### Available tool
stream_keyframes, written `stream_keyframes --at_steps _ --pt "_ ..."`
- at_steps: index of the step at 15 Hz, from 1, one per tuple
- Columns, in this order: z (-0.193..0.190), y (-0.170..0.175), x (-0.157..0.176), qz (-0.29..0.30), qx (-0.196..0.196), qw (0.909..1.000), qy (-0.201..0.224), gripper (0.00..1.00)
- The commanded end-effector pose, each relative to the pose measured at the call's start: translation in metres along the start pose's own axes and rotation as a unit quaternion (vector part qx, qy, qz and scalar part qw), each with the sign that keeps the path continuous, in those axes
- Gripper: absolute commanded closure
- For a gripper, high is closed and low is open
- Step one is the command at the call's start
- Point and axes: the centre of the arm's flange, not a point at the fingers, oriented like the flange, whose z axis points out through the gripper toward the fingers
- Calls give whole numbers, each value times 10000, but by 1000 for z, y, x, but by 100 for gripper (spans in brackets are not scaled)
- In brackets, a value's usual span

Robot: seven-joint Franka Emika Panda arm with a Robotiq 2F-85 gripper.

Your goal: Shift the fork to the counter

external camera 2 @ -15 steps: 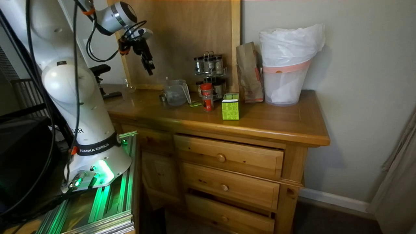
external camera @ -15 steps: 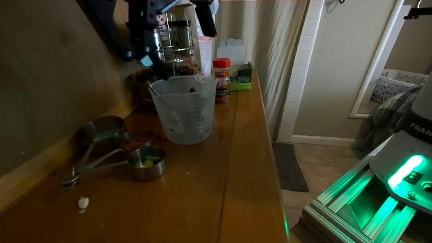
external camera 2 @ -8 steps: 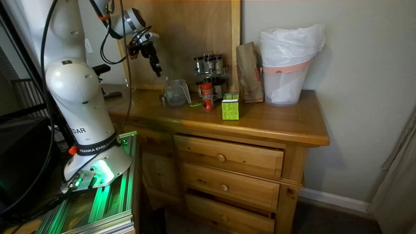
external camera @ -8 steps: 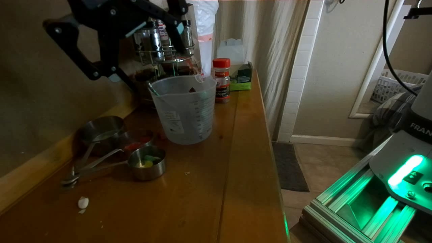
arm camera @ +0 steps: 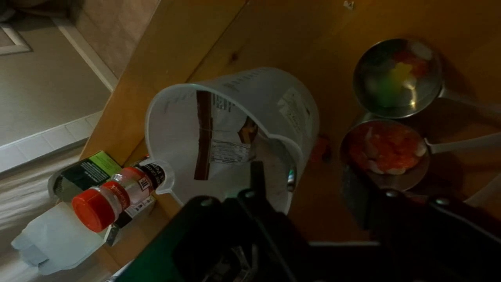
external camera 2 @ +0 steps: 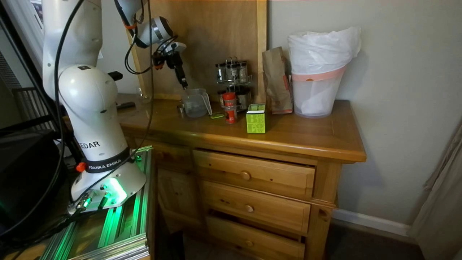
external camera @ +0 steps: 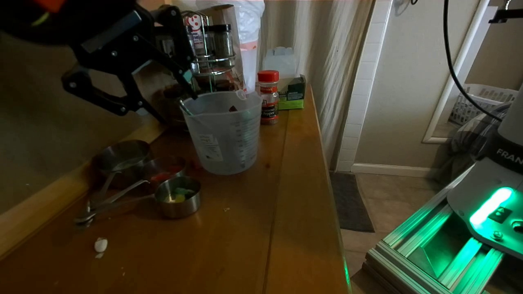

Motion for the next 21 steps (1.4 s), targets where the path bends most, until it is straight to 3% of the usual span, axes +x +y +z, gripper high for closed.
stream_keyframes --at_steps 1,2,5,9,21 --pt "-3 -11 11 -22 -59 10000 -4 57" --pt "-2 -10 12 -18 -82 10000 28 52" --pt "1 -6 15 26 -115 9999 23 52" --pt "1 -1 12 -25 -147 9999 -31 58" --pt "-5 9 4 -87 -203 9997 39 58"
